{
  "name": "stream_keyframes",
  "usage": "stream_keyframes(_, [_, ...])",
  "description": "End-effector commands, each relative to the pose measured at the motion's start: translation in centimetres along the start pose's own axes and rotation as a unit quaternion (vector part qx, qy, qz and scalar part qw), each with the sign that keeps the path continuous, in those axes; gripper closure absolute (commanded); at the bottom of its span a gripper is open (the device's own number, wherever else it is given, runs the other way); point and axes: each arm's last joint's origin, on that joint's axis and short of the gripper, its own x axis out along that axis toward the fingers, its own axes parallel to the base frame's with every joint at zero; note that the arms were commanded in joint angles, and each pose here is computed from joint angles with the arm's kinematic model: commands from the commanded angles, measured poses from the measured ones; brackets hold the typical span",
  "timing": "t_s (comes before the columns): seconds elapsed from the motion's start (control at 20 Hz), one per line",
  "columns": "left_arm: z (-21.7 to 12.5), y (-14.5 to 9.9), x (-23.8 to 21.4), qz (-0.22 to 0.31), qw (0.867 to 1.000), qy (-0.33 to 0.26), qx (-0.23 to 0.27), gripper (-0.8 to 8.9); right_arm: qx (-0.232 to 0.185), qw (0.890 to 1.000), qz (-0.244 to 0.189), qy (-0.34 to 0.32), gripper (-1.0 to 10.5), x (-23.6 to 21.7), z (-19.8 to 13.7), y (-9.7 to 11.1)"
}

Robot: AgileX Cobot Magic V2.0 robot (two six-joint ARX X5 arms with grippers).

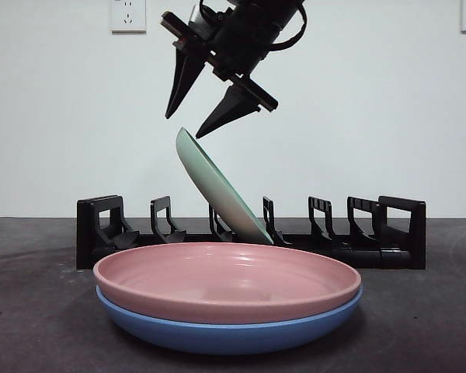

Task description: Place the plate

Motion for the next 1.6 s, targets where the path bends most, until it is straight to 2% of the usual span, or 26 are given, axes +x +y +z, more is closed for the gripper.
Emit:
stream_keyframes(0.05, [0.6,-0.2,-0.3,-0.004,1.0,-0.012,0.008,5.36,-0.001,1.0,0.005,0.005,7.0,1.5,0.1,0.4])
stream_keyframes(0.3, [0.6,-0.2,-0.3,-0.004,1.0,-0.012,0.008,5.36,-0.004,1.0,-0.01,0.01,7.0,2.1,-0.1,0.8])
stream_keyframes(0.65, [0.6,-0.2,-0.3,-0.004,1.0,-0.013,0.008,5.36,-0.007,1.0,-0.018,0.014,9.4,2.2,-0.3,1.1])
stream_keyframes(1.05, [0.6,-0.2,-0.3,-0.004,1.0,-0.013,0.008,5.36,-0.014,1.0,0.013,0.016,9.3,0.4,0.2,2.1])
stream_keyframes(1.3, [0.6,-0.2,-0.3,-0.004,1.0,-0.013,0.008,5.36,-0.067,0.998,0.016,0.008,9.3,-3.9,1.4,4.4])
stream_keyframes(1.4, [0.6,-0.2,-0.3,-0.004,1.0,-0.013,0.008,5.36,-0.112,0.994,0.015,0.01,9.3,-5.6,1.5,5.4])
stream_keyframes(1.6, [0.6,-0.2,-0.3,-0.004,1.0,-0.014,0.008,5.36,-0.169,0.985,-0.026,-0.013,9.3,-8.9,1.1,7.4])
